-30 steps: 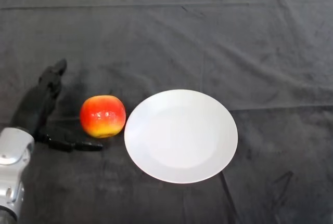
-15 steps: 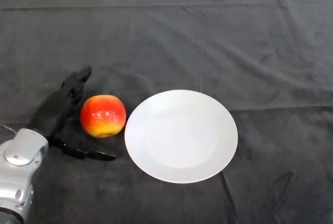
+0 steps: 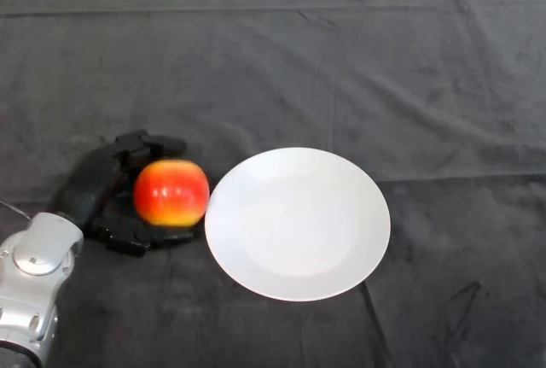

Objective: Move the apple to the plate

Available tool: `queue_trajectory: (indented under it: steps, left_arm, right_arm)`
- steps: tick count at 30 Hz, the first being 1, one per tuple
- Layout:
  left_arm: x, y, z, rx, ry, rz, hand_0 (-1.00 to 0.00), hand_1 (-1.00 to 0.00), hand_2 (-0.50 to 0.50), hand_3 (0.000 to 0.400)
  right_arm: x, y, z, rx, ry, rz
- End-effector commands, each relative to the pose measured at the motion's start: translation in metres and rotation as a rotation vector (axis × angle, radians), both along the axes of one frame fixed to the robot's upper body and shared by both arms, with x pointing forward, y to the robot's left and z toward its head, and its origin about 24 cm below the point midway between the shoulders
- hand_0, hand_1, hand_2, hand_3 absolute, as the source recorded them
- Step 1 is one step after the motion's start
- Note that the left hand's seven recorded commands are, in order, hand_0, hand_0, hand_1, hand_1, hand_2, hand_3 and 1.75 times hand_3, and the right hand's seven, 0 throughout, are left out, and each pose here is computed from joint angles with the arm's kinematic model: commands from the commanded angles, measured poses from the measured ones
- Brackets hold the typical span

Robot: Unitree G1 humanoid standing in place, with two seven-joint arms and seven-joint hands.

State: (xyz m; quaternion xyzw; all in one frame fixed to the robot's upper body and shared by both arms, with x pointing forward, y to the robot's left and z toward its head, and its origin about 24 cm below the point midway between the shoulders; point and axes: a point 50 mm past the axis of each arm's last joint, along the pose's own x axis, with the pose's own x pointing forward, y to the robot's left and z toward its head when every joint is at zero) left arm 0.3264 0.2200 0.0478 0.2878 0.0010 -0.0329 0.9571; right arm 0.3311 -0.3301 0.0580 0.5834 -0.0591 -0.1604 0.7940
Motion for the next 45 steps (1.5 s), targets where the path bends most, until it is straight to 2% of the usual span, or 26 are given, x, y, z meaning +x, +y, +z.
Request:
queue_trajectory:
  steps: [1, 12, 21, 29, 45]
  left_arm:
    - [0.008, 0.007, 0.013, 0.063, -0.048, 0.014, -1.00, -1.00, 0.00, 0.400]
    - [0.008, -0.002, 0.030, 0.166, -0.282, 0.086, -1.00, -1.00, 0.00, 0.400]
    - [0.000, -0.028, 0.029, 0.223, -0.440, 0.067, -1.00, -1.00, 0.00, 0.400]
    - [-0.005, -0.044, 0.027, 0.238, -0.501, 0.002, -1.00, -1.00, 0.00, 0.400]
    - [-0.009, -0.071, 0.024, 0.247, -0.537, -0.131, -1.00, -1.00, 0.00, 0.400]
  right_arm:
    - [0.0066, -0.0012, 0.0141, 0.002, -0.043, -0.0161]
    - [0.0066, -0.0012, 0.0141, 0.003, -0.043, -0.0162]
    - [0.0067, -0.0013, 0.0141, 0.004, -0.044, -0.0162]
    - [0.0067, -0.0014, 0.0141, 0.005, -0.044, -0.0162]
    - [0.0067, -0.0015, 0.0141, 0.006, -0.045, -0.0162]
